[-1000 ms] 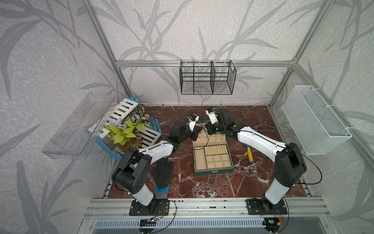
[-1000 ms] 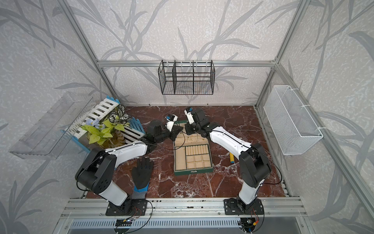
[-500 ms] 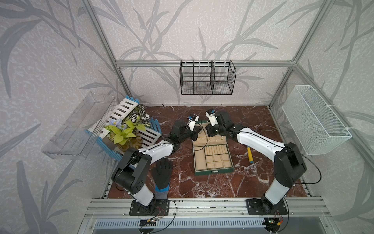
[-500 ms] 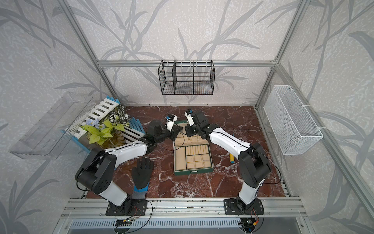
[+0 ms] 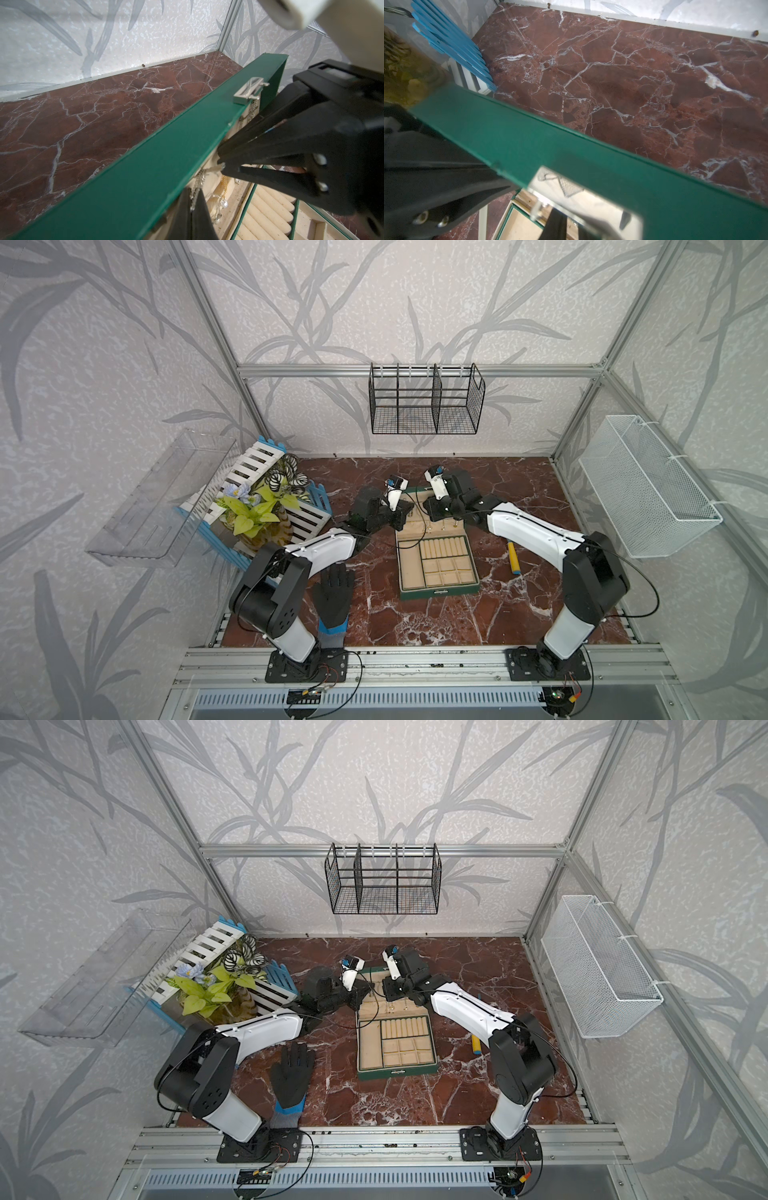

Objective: Put jewelry chain into jewelry box
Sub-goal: Hang the necklace on the jewelry box clasp, then close the fastener on the jewelry box.

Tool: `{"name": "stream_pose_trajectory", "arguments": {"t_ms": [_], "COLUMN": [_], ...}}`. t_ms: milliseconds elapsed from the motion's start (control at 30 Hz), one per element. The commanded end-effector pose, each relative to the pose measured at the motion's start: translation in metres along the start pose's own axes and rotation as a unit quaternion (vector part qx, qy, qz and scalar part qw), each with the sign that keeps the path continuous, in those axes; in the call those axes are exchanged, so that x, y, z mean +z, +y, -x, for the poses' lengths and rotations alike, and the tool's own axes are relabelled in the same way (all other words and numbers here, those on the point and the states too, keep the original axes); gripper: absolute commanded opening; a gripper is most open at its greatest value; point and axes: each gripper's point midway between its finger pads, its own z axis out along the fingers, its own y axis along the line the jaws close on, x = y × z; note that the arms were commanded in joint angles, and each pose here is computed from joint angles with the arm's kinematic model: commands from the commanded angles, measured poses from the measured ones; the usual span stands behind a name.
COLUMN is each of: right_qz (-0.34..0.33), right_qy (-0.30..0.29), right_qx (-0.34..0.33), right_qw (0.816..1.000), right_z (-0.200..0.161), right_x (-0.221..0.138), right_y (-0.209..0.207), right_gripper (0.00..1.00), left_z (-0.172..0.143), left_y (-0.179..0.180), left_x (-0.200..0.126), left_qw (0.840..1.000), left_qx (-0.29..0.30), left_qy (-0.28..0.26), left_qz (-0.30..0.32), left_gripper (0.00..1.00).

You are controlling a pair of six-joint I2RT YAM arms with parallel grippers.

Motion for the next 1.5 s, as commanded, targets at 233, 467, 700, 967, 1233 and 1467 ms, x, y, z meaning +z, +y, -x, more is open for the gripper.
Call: {"name": "stream_pose_trajectory", "arguments": {"t_ms": [233, 467, 700, 967, 1233, 1467], "right_qz": [0.002, 0.059, 0.091, 0.115, 0.118, 0.120], "right_qy": [-0.019, -0.042, -0.078, -0.110, -0.111, -0.113], "right_qx": [0.010, -0.003, -0.035, -0.052, -0.050, -0.037], "right_qw": [1.000, 0.997, 0.992, 0.986, 0.986, 0.986], "right_z": [0.000, -0.009, -0.021, -0.026, -0.033, -0.040], "right_x": [-0.037, -0.071, -0.090, -0.098, -0.099, -0.101], "right_y": [0.001, 0.019, 0.027, 0.033, 0.032, 0.030], "right_gripper": [0.21, 0.26, 0.35, 0.47, 0.49, 0.54], "left_z": [-0.006, 0.005, 0.028, 0.058, 0.065, 0.050], "left_y": [0.007, -0.004, -0.038, -0.043, -0.031, -0.014], "left_x": [0.001, -0.012, -0.035, -0.054, -0.041, -0.015], "left_qw": [1.000, 1.000, 0.997, 0.990, 0.968, 0.928], "left_qx": [-0.013, -0.008, 0.018, 0.139, 0.230, 0.306], "left_qy": [0.010, -0.002, -0.009, 0.006, 0.097, 0.193], "left_qz": [0.013, -0.004, -0.070, -0.035, 0.021, 0.084], "left_gripper": [0.10, 0.29, 0.42, 0.60, 0.86, 1.00]}}
